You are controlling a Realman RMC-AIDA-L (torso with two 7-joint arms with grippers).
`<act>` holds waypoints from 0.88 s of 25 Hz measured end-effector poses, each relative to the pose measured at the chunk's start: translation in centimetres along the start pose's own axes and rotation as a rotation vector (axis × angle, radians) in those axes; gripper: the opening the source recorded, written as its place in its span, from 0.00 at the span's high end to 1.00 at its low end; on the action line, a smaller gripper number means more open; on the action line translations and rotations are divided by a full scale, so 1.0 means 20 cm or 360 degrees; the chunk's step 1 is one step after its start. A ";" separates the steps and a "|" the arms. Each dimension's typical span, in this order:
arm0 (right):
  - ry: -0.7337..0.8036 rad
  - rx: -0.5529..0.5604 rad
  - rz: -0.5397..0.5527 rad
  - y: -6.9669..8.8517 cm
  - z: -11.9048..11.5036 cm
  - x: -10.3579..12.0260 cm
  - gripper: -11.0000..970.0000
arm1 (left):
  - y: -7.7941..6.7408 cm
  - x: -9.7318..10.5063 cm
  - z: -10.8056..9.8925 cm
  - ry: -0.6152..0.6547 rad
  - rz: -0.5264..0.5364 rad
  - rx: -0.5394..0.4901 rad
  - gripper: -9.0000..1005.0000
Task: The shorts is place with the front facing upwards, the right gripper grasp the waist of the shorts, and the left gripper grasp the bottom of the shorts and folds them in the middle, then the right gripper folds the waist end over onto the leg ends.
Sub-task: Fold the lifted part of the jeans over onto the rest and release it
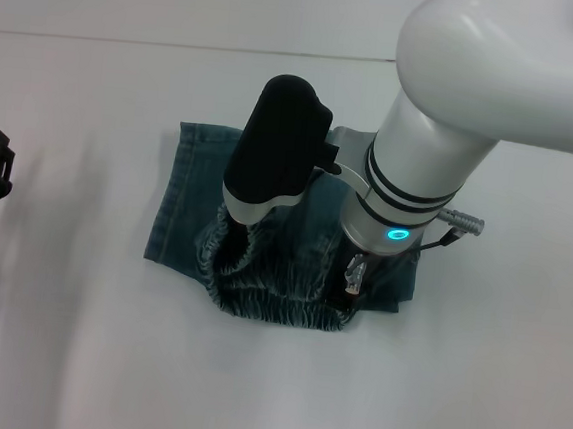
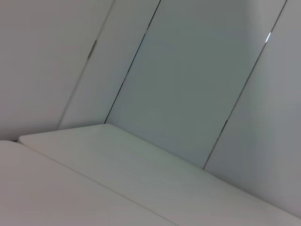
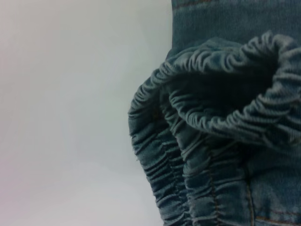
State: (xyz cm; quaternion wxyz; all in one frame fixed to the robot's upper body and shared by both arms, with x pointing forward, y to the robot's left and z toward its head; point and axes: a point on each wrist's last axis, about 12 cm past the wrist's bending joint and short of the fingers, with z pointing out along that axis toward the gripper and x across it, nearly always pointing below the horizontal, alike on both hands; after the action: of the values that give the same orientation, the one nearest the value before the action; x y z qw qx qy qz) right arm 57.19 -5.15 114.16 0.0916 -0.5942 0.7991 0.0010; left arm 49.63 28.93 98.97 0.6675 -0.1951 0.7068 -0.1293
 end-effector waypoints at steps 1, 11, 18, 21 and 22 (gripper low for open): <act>0.0000 0.0000 0.0000 0.00 0.00 0.00 0.93 | 0.00 0.00 0.00 0.0000 0.0000 0.0000 0.49; -0.0042 0.0005 0.0025 -0.02 -0.03 0.00 0.95 | 0.00 0.00 0.00 0.0002 -0.0002 -0.0001 0.49; -0.0202 0.0051 0.0109 -0.13 -0.16 0.00 0.95 | 0.00 0.00 -0.01 -0.0002 -0.0005 -0.0005 0.49; -0.0276 0.0074 0.0125 -0.18 -0.22 -0.01 0.95 | 0.00 0.00 -0.01 -0.0002 -0.0007 -0.0005 0.49; -0.0301 0.0079 0.0130 -0.19 -0.24 -0.02 0.95 | 0.00 0.00 -0.01 -0.0002 -0.0011 -0.0005 0.49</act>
State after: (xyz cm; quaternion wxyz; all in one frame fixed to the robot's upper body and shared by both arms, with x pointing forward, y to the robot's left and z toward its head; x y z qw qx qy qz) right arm 60.21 -6.49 119.26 0.1813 -0.5560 0.8102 0.0410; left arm 49.51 28.95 98.93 0.6672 -0.1986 0.7060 -0.1303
